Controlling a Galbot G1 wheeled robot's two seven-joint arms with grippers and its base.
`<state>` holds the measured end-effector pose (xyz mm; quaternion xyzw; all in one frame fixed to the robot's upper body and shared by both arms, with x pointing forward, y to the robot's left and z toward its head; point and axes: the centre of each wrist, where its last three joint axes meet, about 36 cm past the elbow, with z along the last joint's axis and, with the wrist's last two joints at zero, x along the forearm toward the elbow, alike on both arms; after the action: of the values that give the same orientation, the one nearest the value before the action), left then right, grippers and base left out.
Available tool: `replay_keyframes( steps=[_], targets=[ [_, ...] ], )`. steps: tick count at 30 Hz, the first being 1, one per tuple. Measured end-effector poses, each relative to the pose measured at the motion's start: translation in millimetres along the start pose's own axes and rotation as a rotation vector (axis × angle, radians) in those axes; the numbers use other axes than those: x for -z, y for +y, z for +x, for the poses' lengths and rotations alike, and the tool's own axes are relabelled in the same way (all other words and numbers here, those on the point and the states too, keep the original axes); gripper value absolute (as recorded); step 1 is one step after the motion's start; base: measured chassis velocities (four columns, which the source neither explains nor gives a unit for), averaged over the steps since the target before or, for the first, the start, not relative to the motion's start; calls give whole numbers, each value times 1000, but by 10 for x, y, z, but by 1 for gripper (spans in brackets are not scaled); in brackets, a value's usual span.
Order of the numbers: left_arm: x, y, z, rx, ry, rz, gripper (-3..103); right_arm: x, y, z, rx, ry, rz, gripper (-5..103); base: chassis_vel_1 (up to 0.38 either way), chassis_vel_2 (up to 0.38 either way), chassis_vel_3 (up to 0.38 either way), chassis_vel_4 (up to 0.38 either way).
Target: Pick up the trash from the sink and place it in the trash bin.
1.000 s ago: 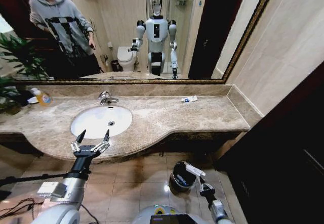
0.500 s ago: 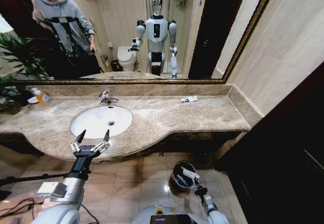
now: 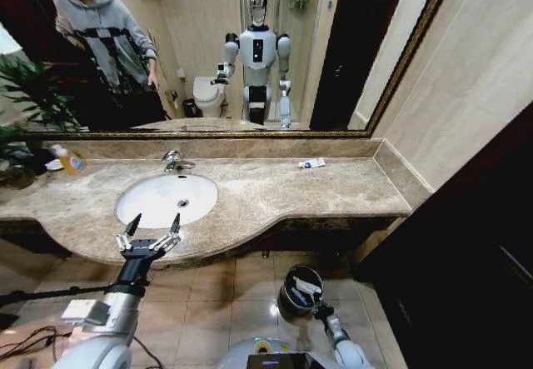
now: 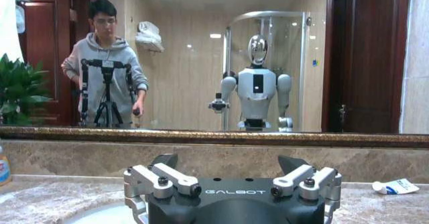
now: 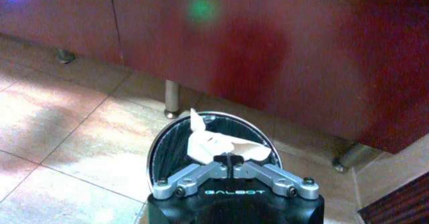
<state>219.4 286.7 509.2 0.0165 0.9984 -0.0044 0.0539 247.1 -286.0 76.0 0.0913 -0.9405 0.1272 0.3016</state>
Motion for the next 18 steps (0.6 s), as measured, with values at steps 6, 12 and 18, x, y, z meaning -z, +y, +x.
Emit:
replay_keyframes(
  steps=[6,12,18],
  targets=[
    [0,0,0,0,0,0,100,22,-10,-10,3,-1,0,24,0,0,0,0],
    [0,0,0,0,0,0,100,20,-16,22,5,-4,1,35,0,0,0,0],
    [0,0,0,0,0,0,100,35,-48,125,39,-22,16,68,0,0,0,0]
  ],
)
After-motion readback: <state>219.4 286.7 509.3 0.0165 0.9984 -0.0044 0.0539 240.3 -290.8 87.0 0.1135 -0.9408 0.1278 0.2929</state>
